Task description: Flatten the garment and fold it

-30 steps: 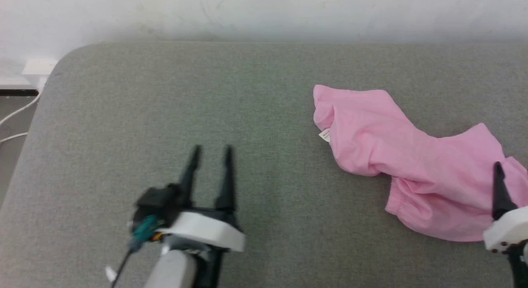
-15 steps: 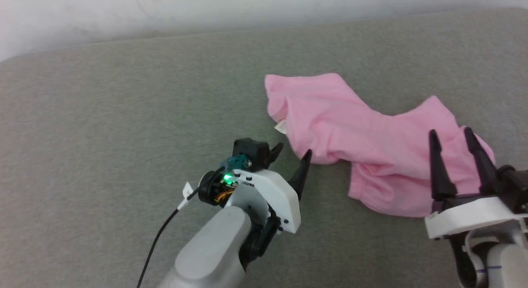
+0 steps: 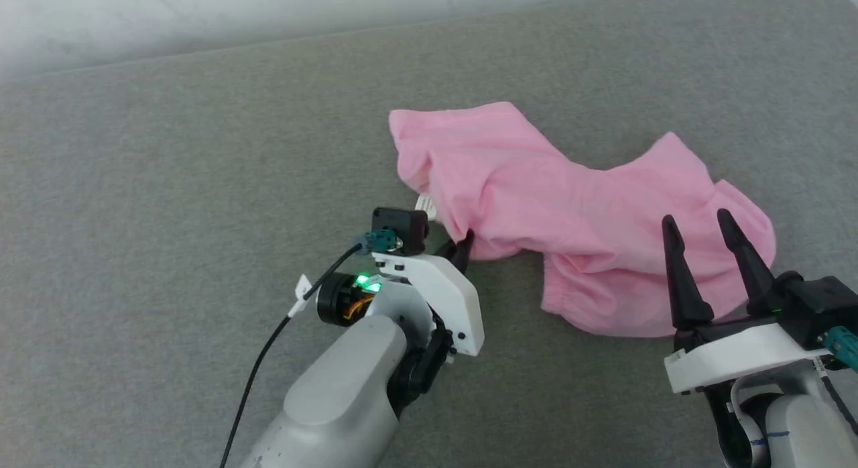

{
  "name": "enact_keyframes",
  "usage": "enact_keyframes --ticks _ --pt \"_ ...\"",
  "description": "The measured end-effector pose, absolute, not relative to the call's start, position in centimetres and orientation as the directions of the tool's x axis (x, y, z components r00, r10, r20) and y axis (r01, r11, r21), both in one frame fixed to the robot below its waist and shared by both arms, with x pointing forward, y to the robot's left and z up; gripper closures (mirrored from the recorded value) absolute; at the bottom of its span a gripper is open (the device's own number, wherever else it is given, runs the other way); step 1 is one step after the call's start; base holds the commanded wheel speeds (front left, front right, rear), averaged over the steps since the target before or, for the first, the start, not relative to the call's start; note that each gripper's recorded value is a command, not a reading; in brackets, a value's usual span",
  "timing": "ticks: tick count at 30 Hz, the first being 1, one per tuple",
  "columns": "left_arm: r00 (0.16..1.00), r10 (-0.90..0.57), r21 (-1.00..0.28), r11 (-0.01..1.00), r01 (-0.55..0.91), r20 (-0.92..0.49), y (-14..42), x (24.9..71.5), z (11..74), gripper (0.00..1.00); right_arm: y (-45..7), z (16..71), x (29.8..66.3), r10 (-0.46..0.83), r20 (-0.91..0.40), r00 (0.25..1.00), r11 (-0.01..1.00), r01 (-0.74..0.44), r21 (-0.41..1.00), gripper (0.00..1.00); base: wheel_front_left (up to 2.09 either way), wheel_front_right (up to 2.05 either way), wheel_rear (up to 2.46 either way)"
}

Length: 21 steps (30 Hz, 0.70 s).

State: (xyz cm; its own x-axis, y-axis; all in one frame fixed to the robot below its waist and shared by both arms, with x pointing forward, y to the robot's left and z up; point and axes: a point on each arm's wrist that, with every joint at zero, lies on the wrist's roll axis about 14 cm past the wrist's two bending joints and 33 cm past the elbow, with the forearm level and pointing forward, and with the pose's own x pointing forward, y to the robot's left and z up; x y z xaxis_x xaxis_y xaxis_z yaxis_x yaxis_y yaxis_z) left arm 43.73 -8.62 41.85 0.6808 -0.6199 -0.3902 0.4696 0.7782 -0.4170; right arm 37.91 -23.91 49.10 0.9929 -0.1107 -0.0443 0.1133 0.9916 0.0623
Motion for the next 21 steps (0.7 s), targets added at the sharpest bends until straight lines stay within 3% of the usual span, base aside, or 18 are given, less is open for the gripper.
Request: enact_keyframes --ticks 6,12,16,20,21 --pt "0.813 -0.512 -0.448 0.817 0.362 -0.278 -4.0 45.6 44.5 1.00 -22.8 49.8 38.9 -0.074 -0.022 0.997 0.995 0.075 0.066 0.00 0.00 0.00 0.00" --pt "0.944 -0.251 -0.351 0.922 0.166 -0.215 7.4 47.7 47.5 1.00 -21.0 50.8 39.8 -0.019 0.004 1.000 0.997 0.018 0.078 0.00 0.00 0.00 0.00" --pt "0.977 -0.111 -0.263 0.963 0.060 -0.183 14.2 48.6 49.9 1.00 -19.5 51.1 40.4 0.026 0.006 1.000 0.996 -0.027 0.085 0.00 0.00 0.00 0.00" --pt "0.979 -0.058 -0.239 0.971 0.011 -0.194 17.1 48.7 50.5 1.00 -18.0 50.7 40.8 0.072 -0.014 0.997 0.994 -0.070 0.085 0.00 0.00 0.00 0.00" --pt "0.979 -0.051 -0.244 0.970 0.001 -0.197 17.4 48.7 50.4 0.58 -17.6 50.6 41.0 0.085 -0.018 0.996 0.993 -0.083 0.085 0.00 0.00 0.00 0.00"
